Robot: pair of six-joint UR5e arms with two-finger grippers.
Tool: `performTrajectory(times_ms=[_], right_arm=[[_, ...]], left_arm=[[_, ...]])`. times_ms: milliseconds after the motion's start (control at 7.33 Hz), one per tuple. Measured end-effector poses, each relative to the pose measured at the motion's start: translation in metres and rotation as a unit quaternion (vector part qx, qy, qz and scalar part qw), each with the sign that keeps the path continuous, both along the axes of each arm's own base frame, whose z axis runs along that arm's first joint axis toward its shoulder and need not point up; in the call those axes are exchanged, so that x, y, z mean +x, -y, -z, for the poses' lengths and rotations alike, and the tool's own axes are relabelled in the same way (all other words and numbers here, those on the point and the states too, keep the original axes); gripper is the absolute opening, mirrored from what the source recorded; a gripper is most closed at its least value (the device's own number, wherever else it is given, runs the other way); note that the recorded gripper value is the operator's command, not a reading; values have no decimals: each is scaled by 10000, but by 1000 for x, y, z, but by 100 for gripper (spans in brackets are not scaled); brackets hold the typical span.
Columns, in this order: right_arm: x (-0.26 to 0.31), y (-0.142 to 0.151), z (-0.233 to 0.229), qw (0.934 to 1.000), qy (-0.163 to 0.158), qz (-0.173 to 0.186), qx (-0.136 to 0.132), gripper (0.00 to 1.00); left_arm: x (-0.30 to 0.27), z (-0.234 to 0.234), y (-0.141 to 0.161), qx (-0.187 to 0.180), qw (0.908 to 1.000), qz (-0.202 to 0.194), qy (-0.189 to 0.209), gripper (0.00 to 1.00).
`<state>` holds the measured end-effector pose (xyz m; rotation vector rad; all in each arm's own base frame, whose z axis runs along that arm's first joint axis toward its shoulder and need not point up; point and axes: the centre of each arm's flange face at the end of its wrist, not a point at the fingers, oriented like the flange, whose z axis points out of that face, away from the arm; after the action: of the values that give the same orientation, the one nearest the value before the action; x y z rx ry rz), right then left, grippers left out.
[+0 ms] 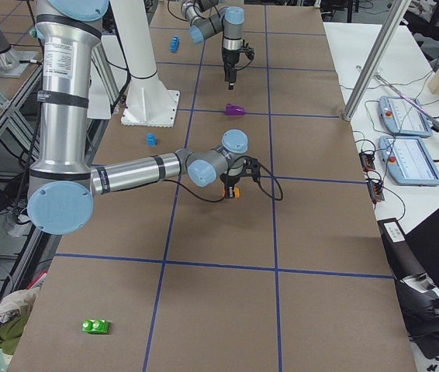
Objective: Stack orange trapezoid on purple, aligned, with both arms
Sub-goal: 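Carry the orange block in the right gripper over the purple block while left arm withdraws, then lower the orange block onto the purple block, aligning their edges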
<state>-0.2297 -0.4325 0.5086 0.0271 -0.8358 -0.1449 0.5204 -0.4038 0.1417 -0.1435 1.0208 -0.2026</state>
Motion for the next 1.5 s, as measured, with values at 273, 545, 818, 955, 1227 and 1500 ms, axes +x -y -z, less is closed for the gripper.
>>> performTrajectory(times_ms=[273,545,818,955,1227,1500], right_arm=[[-72,14,88,9990,270,-297,-192,0],[-166,5,190,9971,403,-518,-381,0],[-250,-18,284,9970,322,-634,-300,0],[-274,-31,307,9974,315,-608,-214,0],[-305,-46,323,9982,269,-530,-101,0],[-331,-42,334,9985,191,-507,-65,0]], left_arm=[[-38,-45,-12,313,9993,-163,95,98],[-77,-100,-15,690,9962,-397,357,98],[-107,-143,-21,885,9924,-615,591,98],[-113,-154,-23,893,9917,-657,652,98],[-118,-165,-26,866,9912,-685,724,99],[-119,-167,-26,870,9911,-668,749,99]])
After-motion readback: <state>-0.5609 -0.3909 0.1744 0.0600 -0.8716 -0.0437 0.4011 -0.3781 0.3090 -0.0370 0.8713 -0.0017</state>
